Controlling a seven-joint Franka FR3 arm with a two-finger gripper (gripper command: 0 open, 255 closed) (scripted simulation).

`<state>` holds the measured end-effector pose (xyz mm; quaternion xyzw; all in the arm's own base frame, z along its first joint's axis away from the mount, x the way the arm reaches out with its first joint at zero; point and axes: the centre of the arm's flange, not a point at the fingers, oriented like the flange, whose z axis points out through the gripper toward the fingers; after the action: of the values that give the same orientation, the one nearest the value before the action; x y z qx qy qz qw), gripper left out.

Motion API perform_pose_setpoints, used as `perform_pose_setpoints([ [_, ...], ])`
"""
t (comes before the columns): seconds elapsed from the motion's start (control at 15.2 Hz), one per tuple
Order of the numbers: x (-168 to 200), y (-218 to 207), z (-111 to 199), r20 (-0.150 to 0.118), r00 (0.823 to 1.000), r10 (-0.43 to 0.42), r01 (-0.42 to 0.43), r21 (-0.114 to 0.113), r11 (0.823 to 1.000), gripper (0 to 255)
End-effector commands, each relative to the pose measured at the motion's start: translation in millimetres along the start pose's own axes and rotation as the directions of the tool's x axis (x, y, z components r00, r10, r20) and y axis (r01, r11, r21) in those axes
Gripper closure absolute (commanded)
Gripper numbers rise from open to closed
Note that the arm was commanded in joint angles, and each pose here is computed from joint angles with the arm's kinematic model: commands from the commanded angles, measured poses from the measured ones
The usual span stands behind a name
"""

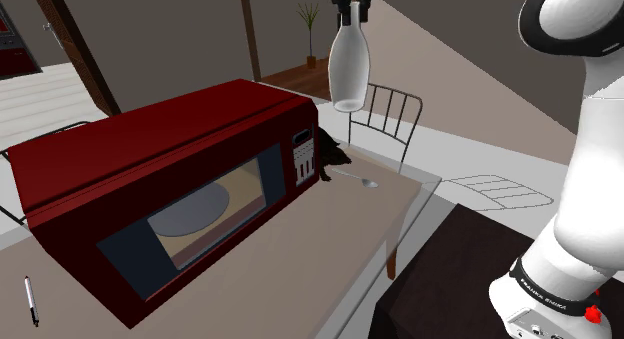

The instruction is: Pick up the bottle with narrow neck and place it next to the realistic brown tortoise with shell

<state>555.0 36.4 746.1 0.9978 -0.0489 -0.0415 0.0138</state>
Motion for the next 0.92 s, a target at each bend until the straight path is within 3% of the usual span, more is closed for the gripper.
perform_pose_setpoints([
  [0.0, 0, 15, 1, 0.000, 1.000, -0.001, 0.001, 0.000, 1.000, 255],
  [0.86, 5, 13, 69, 0.000, 1.000, -0.001, 0.001, 0.000, 1.000, 255],
])
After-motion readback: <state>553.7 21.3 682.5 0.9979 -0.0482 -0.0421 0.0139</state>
